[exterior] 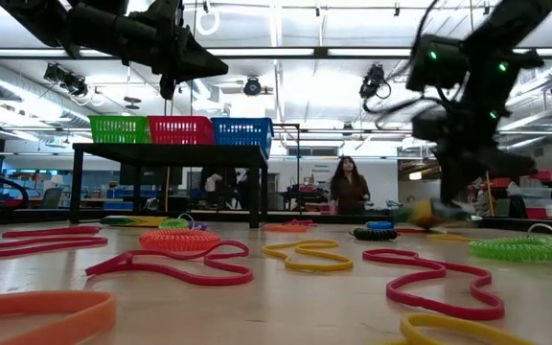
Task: Pick & Place Office Desk Supplies
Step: Put the big box of crayons into the blue bin on the shelf
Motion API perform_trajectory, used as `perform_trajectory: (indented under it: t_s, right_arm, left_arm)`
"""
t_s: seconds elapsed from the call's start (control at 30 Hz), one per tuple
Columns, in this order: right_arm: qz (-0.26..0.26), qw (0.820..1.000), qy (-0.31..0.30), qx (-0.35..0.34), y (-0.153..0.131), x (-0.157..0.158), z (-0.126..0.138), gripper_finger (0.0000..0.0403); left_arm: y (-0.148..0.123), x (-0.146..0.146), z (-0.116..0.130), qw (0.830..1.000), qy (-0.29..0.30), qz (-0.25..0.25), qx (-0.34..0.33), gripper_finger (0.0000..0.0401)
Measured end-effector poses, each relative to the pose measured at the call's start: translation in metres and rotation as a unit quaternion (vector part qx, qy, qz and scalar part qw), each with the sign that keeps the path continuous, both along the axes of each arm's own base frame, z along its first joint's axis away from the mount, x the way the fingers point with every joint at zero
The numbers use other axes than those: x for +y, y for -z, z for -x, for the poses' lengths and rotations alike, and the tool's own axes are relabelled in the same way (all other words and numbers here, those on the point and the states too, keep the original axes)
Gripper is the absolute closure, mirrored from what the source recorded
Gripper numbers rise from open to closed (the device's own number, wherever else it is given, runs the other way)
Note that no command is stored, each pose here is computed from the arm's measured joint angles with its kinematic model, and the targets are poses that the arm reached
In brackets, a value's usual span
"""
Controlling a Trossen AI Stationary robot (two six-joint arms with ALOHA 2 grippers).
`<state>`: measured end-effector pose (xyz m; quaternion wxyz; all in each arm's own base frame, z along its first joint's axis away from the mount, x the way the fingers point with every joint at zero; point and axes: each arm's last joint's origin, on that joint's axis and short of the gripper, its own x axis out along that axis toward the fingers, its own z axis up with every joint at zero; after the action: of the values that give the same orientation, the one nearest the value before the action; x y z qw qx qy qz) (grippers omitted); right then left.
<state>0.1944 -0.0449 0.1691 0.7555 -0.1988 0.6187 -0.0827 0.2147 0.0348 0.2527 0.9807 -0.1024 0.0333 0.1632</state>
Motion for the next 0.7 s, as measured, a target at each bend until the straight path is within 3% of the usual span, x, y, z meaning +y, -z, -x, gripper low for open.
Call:
perform_trajectory:
  t_s: [0.2,0.37,0.5,0.7]
  right_arm:
    - [-0.064,0.995,0.025,-0.07,-0.046,0.0,-0.022,0.0398]
    - [-0.165,0.973,0.073,-0.144,-0.087,-0.001,-0.035,0.04]
    - [-0.254,0.939,0.111,-0.205,-0.109,0.001,-0.044,0.0401]
    - [-0.372,0.862,0.215,-0.268,-0.11,0.0,-0.07,0.0401]
  left_arm:
    - [0.0,0.0,0.0,1.0,0.0,0.001,0.0,0.0385]
    - [0.0,0.0,0.0,1.0,0.0,0.002,0.0,0.0385]
    - [0.0,0.0,0.0,1.0,0.0,0.001,0.0,0.0385]
    - [0.0,0.0,0.0,1.0,0.0,0.0,0.001,0.0385]
